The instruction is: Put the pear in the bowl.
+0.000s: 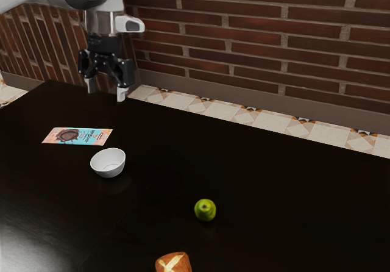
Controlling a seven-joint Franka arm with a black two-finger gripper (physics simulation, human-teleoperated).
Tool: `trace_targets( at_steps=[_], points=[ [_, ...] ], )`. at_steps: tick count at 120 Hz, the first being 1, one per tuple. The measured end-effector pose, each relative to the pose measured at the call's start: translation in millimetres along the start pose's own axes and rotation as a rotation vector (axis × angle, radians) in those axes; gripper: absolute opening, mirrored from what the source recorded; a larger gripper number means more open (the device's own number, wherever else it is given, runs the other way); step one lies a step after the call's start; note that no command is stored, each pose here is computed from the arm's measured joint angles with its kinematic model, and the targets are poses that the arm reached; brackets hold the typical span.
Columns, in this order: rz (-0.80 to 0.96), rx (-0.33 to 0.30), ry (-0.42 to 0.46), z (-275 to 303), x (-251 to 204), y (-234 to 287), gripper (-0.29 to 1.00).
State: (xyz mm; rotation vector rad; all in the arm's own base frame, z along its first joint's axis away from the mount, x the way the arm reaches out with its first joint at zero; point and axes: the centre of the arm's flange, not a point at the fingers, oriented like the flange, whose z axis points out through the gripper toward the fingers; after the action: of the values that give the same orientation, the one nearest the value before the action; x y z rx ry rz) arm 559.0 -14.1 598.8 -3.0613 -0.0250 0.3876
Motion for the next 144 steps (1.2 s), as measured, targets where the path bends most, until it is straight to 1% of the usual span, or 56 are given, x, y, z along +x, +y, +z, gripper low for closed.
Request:
trace_targets(
  at_steps=[8, 18, 50, 60, 74, 85, 94, 110, 122, 134, 144],
  points=[
    [-0.015, -0.001, 0.051, -9, -2, -4, 0.7],
    [-0.024, -0.005, 0.088, -14, 0, -4, 0.7],
    [-0.033, -0.017, 0.117, 2, 18, 2, 0.7],
    [-0.026, -0.029, 0.096, 35, 16, 9, 0.7],
    [0.004, -0.03, 0.066, 102, 22, 32, 0.7],
    [0.041, -0.026, 0.088, 137, 31, 56, 0.7],
    [0.075, -0.028, 0.143, 148, 37, 78, 0.7],
    [0.099, -0.048, 0.203, 167, 45, 98, 0.7],
    [0.119, -0.065, 0.22, 184, 42, 116, 0.7],
    [0.151, -0.082, 0.234, 194, 40, 146, 0.7],
    [0.164, -0.09, 0.226, 213, 40, 160, 0.7]
  ],
)
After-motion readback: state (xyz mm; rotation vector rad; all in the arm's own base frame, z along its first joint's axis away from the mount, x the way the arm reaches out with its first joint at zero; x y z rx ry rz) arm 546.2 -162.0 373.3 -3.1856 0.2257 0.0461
